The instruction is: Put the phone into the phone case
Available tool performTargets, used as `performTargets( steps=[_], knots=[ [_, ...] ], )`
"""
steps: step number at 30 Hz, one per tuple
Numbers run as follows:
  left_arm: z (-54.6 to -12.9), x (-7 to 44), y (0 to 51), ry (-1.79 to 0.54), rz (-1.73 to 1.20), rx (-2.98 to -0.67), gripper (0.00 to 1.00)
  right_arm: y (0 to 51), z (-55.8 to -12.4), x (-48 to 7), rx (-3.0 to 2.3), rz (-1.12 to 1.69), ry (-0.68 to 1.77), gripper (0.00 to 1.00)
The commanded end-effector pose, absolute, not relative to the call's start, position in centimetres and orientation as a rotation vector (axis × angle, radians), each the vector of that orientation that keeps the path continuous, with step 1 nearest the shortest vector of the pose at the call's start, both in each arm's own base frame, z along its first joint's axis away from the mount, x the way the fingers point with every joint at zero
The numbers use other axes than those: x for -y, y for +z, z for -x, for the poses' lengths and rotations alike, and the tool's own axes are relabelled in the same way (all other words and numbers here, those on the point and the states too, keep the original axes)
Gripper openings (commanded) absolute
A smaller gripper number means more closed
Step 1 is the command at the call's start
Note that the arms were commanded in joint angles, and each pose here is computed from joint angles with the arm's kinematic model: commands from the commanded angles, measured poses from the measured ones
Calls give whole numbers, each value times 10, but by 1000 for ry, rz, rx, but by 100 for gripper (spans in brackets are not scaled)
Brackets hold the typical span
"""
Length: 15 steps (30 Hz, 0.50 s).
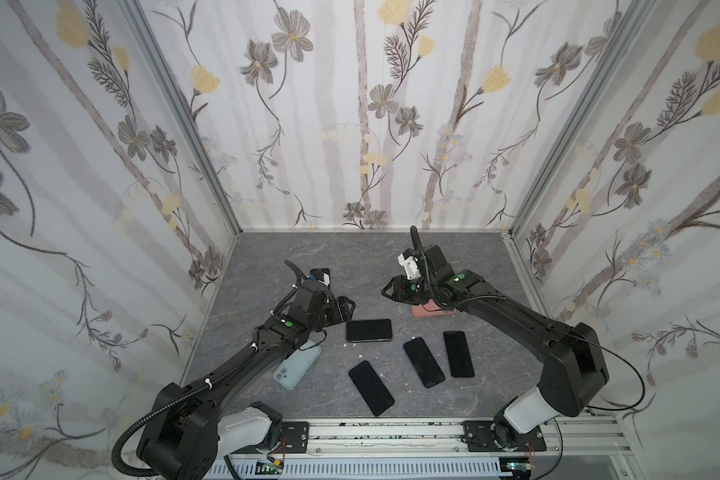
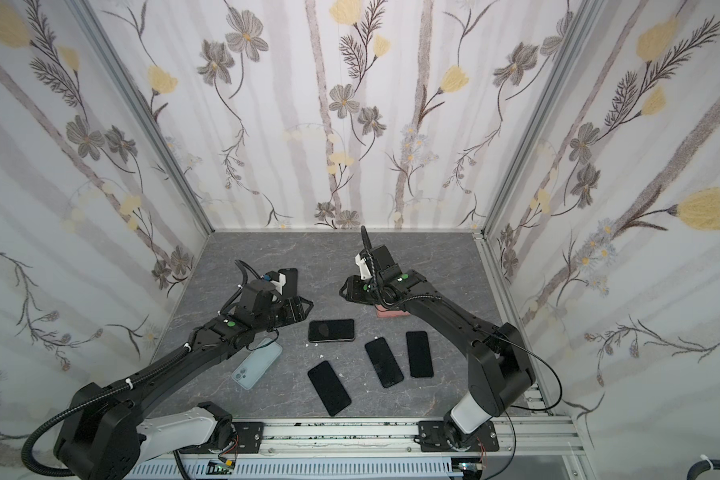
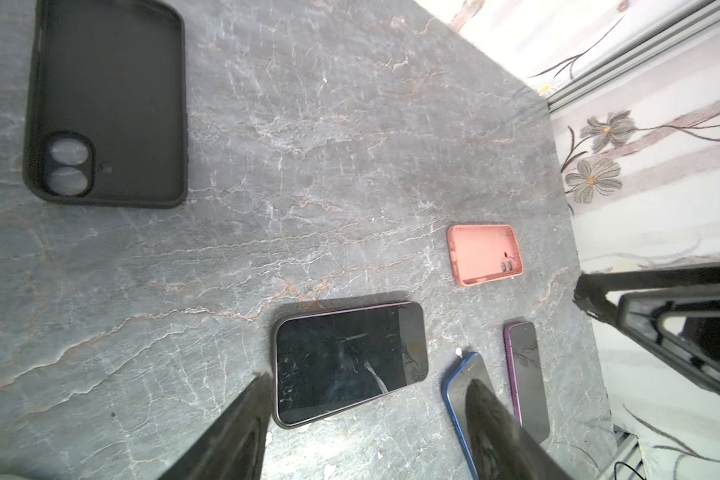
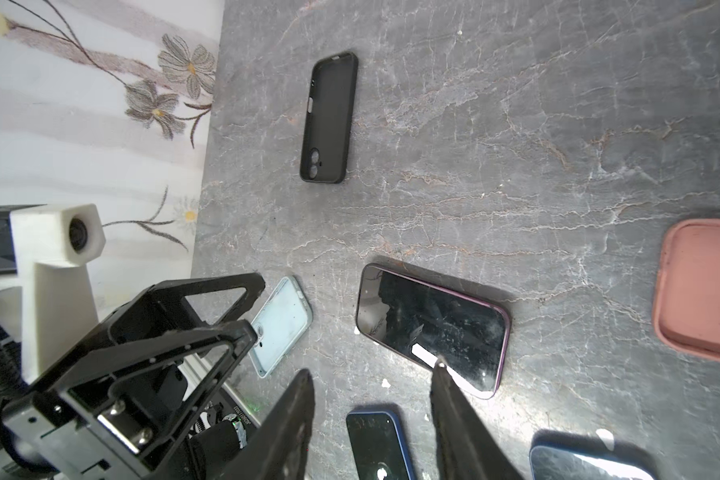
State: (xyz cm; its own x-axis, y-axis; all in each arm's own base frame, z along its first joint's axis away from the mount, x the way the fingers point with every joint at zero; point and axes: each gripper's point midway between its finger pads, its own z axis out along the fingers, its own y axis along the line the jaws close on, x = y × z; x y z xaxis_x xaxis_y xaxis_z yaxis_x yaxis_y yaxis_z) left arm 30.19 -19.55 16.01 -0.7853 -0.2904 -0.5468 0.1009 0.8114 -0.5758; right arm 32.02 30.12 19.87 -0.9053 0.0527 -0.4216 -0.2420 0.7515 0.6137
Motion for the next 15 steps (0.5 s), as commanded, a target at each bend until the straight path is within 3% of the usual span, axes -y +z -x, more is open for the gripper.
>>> performTargets(
  steps=[1, 15],
  knots=[
    [-299, 192, 170, -758, 93, -2369, 73, 211, -318, -298, -2507, 146, 947, 47],
    [-314, 212, 170, -814, 132, -2436, 73, 203, -307, -291, -2564, 213, 861, 47]
  ],
)
